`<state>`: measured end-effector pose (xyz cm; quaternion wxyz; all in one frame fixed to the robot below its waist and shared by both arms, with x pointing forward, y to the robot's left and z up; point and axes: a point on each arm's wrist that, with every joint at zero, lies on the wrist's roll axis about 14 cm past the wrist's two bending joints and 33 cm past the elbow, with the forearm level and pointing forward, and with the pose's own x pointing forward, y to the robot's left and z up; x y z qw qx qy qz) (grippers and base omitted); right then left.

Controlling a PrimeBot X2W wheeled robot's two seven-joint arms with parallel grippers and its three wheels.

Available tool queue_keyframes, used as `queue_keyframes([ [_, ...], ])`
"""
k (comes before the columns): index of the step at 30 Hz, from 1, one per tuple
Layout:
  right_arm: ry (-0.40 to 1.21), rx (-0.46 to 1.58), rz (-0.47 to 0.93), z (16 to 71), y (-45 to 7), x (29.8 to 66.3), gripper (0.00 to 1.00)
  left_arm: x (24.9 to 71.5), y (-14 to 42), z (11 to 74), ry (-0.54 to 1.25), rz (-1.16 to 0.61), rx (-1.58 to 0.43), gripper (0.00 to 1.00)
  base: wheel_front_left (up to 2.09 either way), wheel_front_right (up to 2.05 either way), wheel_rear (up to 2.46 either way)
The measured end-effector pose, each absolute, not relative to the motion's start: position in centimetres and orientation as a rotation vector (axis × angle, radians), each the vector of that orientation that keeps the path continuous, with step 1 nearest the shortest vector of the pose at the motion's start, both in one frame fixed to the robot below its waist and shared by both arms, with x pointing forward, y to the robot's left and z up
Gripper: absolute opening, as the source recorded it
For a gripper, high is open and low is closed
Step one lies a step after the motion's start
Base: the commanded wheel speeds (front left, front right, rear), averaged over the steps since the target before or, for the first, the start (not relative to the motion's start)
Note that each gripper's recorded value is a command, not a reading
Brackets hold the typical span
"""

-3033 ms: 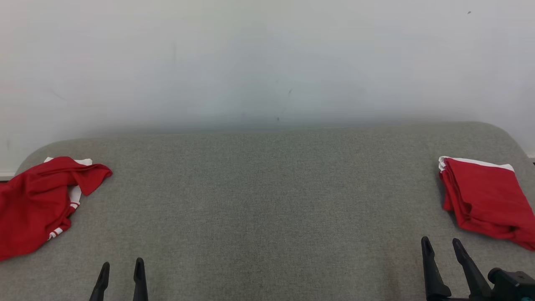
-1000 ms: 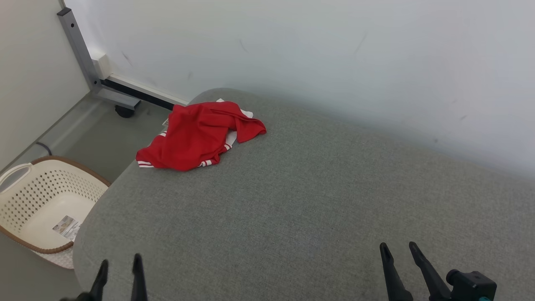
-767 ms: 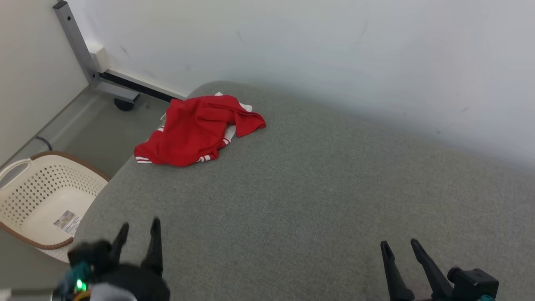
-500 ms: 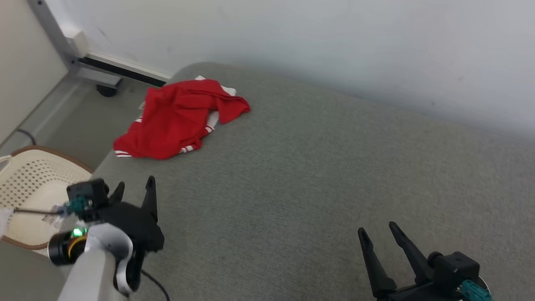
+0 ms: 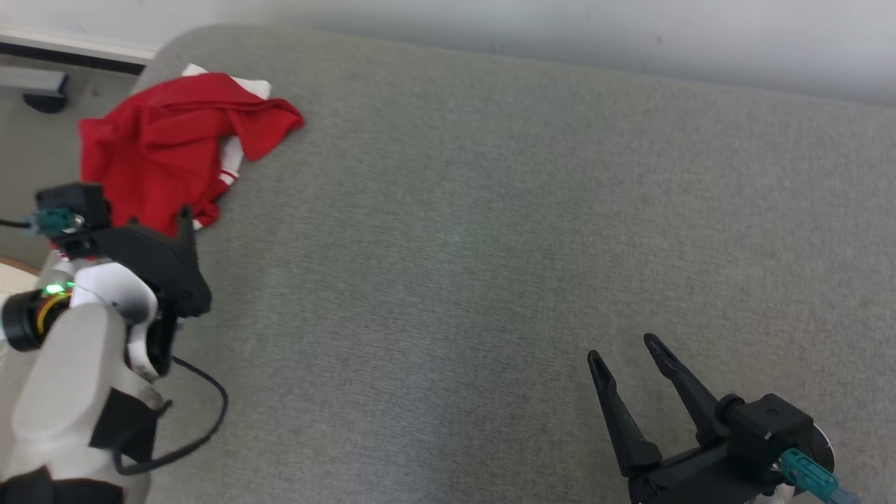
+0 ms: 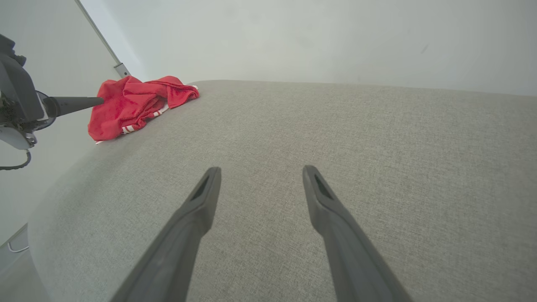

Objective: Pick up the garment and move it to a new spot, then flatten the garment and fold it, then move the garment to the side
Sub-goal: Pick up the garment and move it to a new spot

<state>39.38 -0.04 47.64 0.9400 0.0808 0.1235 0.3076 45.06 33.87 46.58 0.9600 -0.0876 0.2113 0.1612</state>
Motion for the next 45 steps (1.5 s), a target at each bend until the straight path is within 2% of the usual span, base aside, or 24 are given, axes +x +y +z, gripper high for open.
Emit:
queue_keyframes([
  [7, 0.296, 0.182, 0.575, 45.9, -1.7, 40.3, 1.00, 47.4, 35.4, 43.0, 0.543, 0.370, -0.103, 1.00, 0.00, 0.00, 0.00],
  [11, 0.315, 0.174, 0.530, 44.9, -3.1, 40.9, 1.00, 49.1, 36.3, 42.0, 0.551, 0.401, -0.079, 1.00, 0.00, 0.00, 0.00],
  [19, 0.380, 0.177, 0.476, 42.5, -4.8, 41.1, 1.00, 50.3, 37.6, 38.1, 0.649, 0.465, -0.026, 0.98, 0.00, 0.00, 0.00],
  [21, 0.388, 0.174, 0.460, 42.1, -5.3, 41.1, 1.00, 51.0, 37.5, 38.0, 0.629, 0.457, -0.015, 0.07, 0.00, 0.00, 0.00],
  [22, 0.392, 0.173, 0.453, 41.9, -5.5, 41.2, 1.00, 51.3, 37.3, 37.9, 0.623, 0.449, -0.007, 0.00, 0.00, 0.00, 0.00],
  [36, 0.263, 0.174, 0.464, 45.4, -4.9, 41.9, 1.00, 49.6, 35.5, 39.2, 0.539, 0.376, -0.053, 0.00, 0.00, 0.00, 0.00],
  [45, 0.153, 0.189, 0.455, 49.2, -5.0, 40.4, 1.00, 51.3, 31.5, 47.1, 0.349, 0.229, -0.039, 0.00, 0.00, 0.00, 0.00],
])
